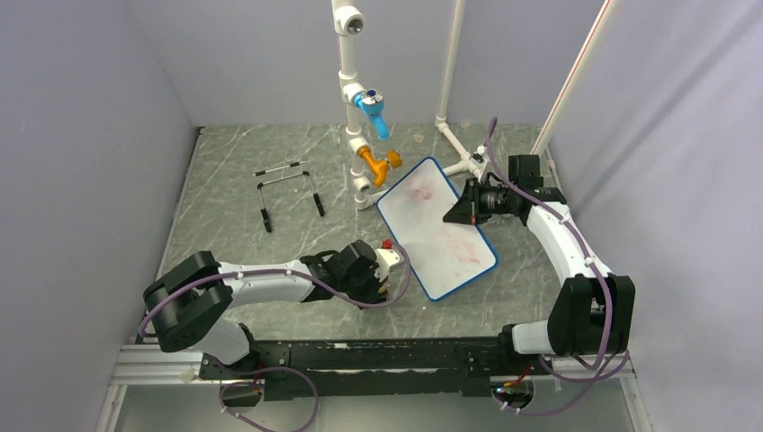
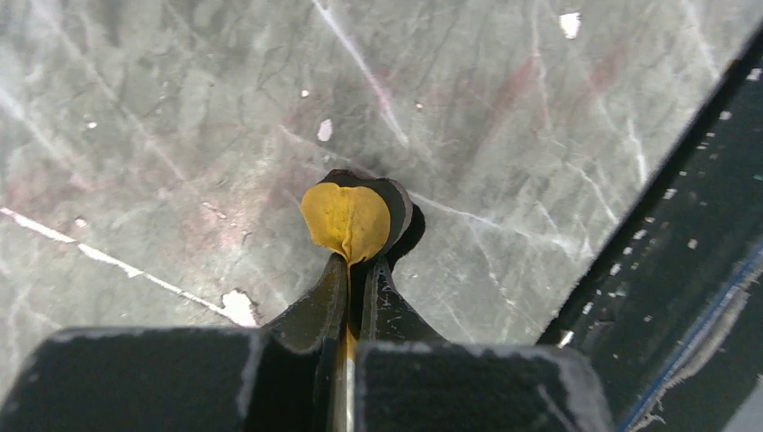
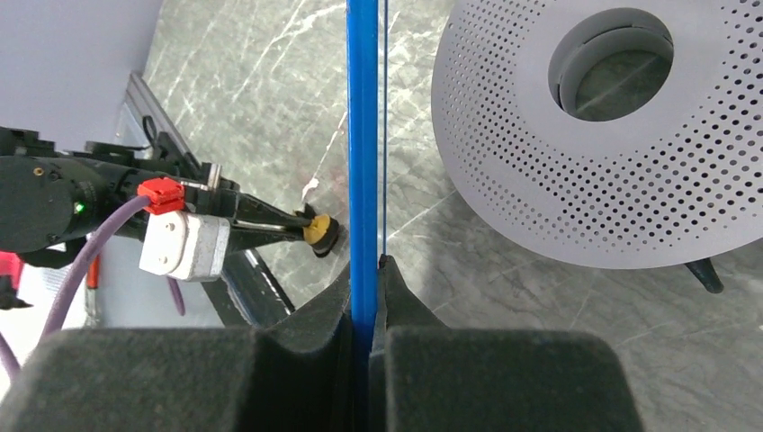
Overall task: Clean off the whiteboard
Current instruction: Place the whiteboard eraser at the center of the board.
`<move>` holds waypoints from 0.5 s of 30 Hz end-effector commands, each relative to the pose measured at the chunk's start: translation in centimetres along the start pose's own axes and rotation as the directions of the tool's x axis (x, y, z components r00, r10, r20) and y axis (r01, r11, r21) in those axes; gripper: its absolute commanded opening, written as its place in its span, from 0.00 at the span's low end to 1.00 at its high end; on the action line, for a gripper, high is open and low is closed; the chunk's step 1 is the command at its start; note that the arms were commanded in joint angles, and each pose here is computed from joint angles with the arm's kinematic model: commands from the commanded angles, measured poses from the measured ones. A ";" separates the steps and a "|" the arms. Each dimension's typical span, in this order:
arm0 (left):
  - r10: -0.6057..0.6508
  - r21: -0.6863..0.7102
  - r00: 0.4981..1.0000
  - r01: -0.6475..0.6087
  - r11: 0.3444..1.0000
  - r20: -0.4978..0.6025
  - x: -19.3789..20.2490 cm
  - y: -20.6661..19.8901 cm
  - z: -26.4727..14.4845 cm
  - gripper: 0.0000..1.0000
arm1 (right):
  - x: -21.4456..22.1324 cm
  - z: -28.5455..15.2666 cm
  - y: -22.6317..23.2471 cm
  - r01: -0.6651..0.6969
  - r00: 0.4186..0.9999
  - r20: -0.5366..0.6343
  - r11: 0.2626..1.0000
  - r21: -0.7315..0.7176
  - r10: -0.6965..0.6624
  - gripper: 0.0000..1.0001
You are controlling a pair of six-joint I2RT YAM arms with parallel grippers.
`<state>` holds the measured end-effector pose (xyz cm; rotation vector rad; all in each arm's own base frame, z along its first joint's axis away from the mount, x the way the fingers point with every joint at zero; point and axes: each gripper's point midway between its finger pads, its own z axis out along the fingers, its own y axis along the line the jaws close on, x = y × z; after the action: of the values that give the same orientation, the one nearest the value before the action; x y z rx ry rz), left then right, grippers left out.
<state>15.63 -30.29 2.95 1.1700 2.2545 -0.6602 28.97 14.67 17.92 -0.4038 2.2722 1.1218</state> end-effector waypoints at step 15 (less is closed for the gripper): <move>-0.061 0.005 0.975 0.061 0.998 0.215 -4.8 0.0 -4.1 0.70 | -0.9 -1.1 1.7 0.232 0.973 0.021 0.973 0.006 -0.232 0.00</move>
<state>16.91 -29.76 6.70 1.0333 2.1929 -0.6570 28.04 14.58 17.59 -0.5521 2.2515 1.0324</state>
